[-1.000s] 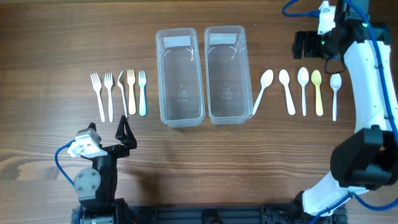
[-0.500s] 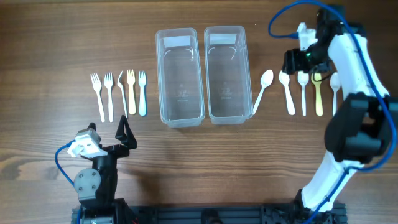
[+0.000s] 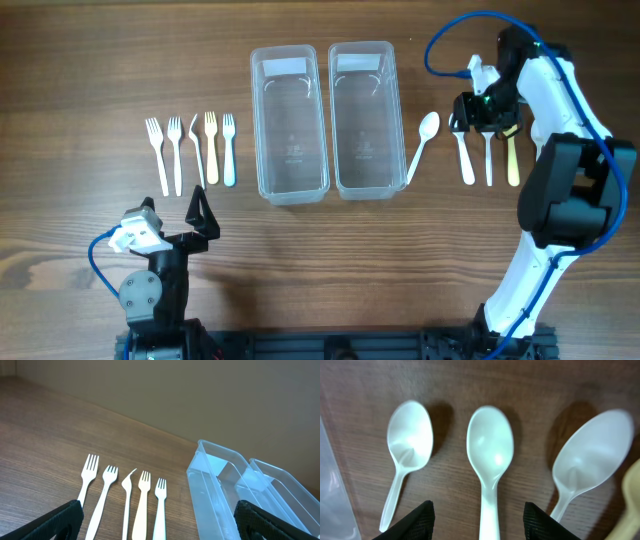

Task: Pack container
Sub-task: 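Reach the right gripper over the spoons and grasp a white spoon, then carry the white spoon into the right container and release it, then move the right gripper back and grasp the leftmost white spoon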

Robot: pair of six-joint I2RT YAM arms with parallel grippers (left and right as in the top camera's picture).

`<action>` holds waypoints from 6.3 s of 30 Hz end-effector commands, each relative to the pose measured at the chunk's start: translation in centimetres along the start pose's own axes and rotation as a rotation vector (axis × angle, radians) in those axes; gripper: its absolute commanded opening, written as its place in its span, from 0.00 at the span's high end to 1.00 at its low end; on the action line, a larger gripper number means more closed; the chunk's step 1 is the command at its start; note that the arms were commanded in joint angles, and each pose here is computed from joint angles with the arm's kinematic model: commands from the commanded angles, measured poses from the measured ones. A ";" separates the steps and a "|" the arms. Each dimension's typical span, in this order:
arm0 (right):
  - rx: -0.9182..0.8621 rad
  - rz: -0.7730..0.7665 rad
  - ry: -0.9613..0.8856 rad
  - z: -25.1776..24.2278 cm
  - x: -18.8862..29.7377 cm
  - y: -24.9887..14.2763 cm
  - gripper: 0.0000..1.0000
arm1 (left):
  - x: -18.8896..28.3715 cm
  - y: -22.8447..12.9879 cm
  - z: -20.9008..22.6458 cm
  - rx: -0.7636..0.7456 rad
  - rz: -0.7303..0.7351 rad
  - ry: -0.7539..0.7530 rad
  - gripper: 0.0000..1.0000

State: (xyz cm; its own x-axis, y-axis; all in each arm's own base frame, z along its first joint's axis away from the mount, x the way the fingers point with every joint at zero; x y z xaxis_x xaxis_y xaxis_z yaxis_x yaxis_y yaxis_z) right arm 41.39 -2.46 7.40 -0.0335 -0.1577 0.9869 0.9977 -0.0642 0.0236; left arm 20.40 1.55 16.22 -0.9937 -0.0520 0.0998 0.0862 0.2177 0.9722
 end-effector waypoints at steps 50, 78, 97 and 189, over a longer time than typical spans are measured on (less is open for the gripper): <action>0.161 -0.378 0.141 13.3 15.7 3.8 0.96 | 0.0 -0.3 -0.1 -0.013 0.006 -0.012 0.00; 0.300 -0.139 0.057 22.2 3.6 0.7 0.40 | 0.0 -0.3 -0.1 -0.013 0.006 -0.012 0.00; -0.143 -0.309 0.080 10.4 17.0 2.0 0.00 | 0.0 -0.3 -0.1 -0.013 0.006 -0.012 0.00; -0.511 -0.176 -0.019 6.0 -4.5 -2.4 0.44 | 0.0 -0.3 -0.1 -0.013 0.006 -0.012 0.00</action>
State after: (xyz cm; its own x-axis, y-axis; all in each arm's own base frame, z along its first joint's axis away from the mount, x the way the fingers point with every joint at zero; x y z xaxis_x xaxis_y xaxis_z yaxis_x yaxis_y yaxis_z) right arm 39.36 4.77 4.24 -0.1809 -0.1187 0.9763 0.8187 -0.5683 0.0826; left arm 20.40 1.55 16.22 -0.9937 -0.0520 0.0998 0.0862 0.2177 0.9722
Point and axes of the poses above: each gripper's point midway between its finger pads, its own x axis back along the fingers, its own z axis along the line the jaws close on, y = z × x, the point moved 4 cm from there along x, back along the fingers, and after that the axes turned 9 degrees about -x, right-handed, at the moved point
